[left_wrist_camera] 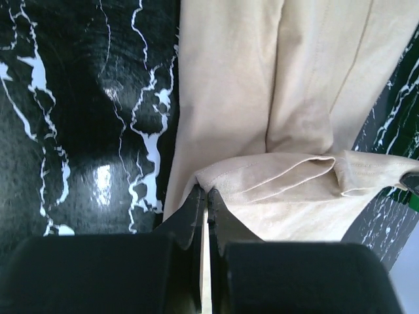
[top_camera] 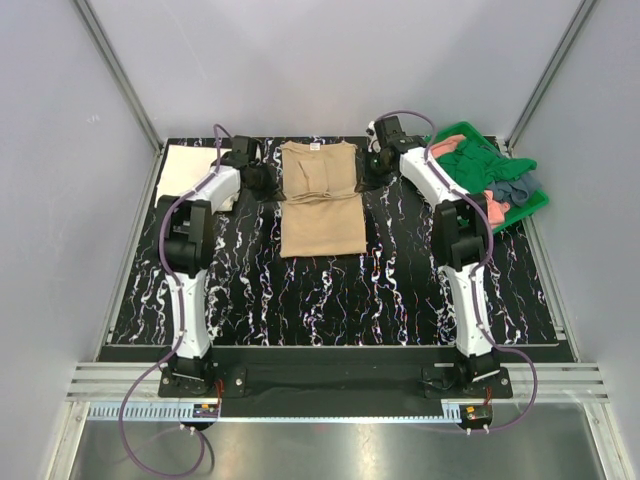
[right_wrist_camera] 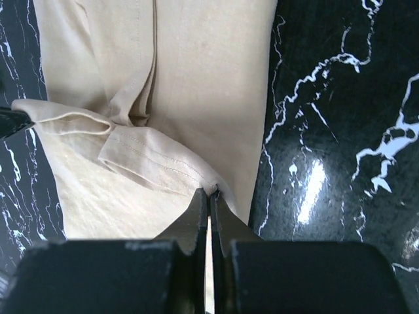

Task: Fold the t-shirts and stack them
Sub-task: Fold the tshirt

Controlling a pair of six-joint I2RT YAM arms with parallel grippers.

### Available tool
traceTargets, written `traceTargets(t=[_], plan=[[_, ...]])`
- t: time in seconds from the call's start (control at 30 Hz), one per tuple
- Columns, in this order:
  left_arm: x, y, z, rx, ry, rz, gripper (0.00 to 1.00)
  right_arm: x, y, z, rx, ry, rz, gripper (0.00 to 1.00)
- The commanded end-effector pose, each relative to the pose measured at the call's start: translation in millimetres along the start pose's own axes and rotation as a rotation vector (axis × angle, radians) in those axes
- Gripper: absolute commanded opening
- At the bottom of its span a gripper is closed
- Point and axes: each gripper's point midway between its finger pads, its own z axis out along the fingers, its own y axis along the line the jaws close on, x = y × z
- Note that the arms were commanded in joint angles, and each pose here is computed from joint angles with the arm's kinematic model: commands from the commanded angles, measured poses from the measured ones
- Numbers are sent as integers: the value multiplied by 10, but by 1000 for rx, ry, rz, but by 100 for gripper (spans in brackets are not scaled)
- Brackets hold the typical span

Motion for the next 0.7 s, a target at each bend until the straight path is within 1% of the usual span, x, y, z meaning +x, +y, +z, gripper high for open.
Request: traceTargets(t=[0.0, 0.07, 0.1, 0.13, 0.2, 0.23, 0.3, 0.33, 0.37, 0.4, 0.43, 0.47, 0.5, 0.53, 0.57, 0.6, 0.63, 0.67], plan=[[-154, -159, 0, 51, -25, 12, 1, -143, 138, -14, -70, -22, -40, 2], [-160, -152, 33, 52, -23, 13, 10, -174, 169, 5, -81, -25, -43, 5], [-194, -157, 25, 55, -29, 21, 18, -152, 139, 65, -79, -12, -36, 8], [-217, -170, 4, 55, -37, 29, 20, -253, 171, 21, -86, -36, -40, 13], [-313, -150, -58, 37, -67, 34, 26, -254, 129, 60, -70, -18, -23, 20], [-363, -165, -116, 33, -85, 35, 29, -429, 187, -51, -77, -65, -32, 30], [-427, -129, -224, 15, -102, 35, 28, -458, 134, -108, -46, -61, -15, 35], [-433, -131, -324, 0, -114, 51, 28, -542, 129, -241, -38, -83, -6, 41], [-404, -130, -366, -3, -109, 50, 30, -526, 102, -242, -28, -77, -2, 42], [-375, -87, -402, -23, -111, 55, 32, -551, 123, -350, -23, -88, 0, 44], [-372, -129, -535, -18, -129, 62, 35, -455, 54, -335, 5, -60, 12, 45], [-325, -111, -574, -25, -128, 62, 36, -411, 32, -370, 15, -50, 18, 46], [-175, -13, -565, -45, -99, 54, 37, -404, 95, -527, 9, -58, 19, 47], [-136, -57, -671, -37, -109, 64, 38, -193, 8, -469, 28, 3, 36, 48], [-44, -88, -676, -33, -101, 80, 40, -126, 10, -511, 21, 17, 36, 48], [123, -25, -650, -41, -68, 93, 41, -116, 79, -678, 8, 1, 24, 49], [190, -95, -693, -22, -67, 115, 41, 139, -24, -612, 25, 64, 41, 49], [367, -91, -638, -16, -29, 130, 42, 174, -9, -633, 10, 57, 32, 49]])
